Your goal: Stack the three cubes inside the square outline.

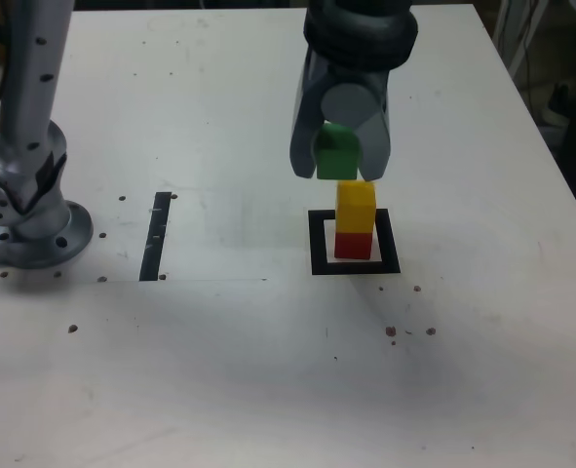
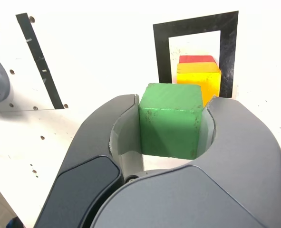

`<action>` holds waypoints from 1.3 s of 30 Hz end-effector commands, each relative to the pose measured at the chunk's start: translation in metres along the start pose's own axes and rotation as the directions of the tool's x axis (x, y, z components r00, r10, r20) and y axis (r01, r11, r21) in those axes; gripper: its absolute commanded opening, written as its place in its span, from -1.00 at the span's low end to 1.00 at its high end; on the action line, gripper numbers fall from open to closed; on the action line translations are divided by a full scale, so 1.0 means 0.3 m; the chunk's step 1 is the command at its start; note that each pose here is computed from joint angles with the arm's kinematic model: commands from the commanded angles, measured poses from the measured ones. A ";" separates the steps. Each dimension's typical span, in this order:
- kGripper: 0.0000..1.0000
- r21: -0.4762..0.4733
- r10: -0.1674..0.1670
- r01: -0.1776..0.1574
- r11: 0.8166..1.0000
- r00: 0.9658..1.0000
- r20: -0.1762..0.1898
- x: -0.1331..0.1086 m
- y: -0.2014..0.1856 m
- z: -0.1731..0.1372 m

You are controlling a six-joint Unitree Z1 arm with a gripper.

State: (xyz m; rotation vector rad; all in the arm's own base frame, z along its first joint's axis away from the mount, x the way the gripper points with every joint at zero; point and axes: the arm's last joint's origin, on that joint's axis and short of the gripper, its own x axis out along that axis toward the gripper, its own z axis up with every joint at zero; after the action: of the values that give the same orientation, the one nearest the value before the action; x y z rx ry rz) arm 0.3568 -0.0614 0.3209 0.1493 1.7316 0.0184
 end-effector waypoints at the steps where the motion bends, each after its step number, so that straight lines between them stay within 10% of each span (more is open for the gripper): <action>1: -0.61 0.009 -0.001 0.001 1.000 1.000 -0.016 0.016 -0.018 0.025; 39: -0.43 0.049 -0.022 0.025 0.998 0.998 -0.050 0.084 0.014 0.090</action>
State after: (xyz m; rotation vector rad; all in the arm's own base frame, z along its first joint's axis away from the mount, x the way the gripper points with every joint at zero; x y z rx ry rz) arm 0.3789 -0.0568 0.2936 0.1655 1.7772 -0.0371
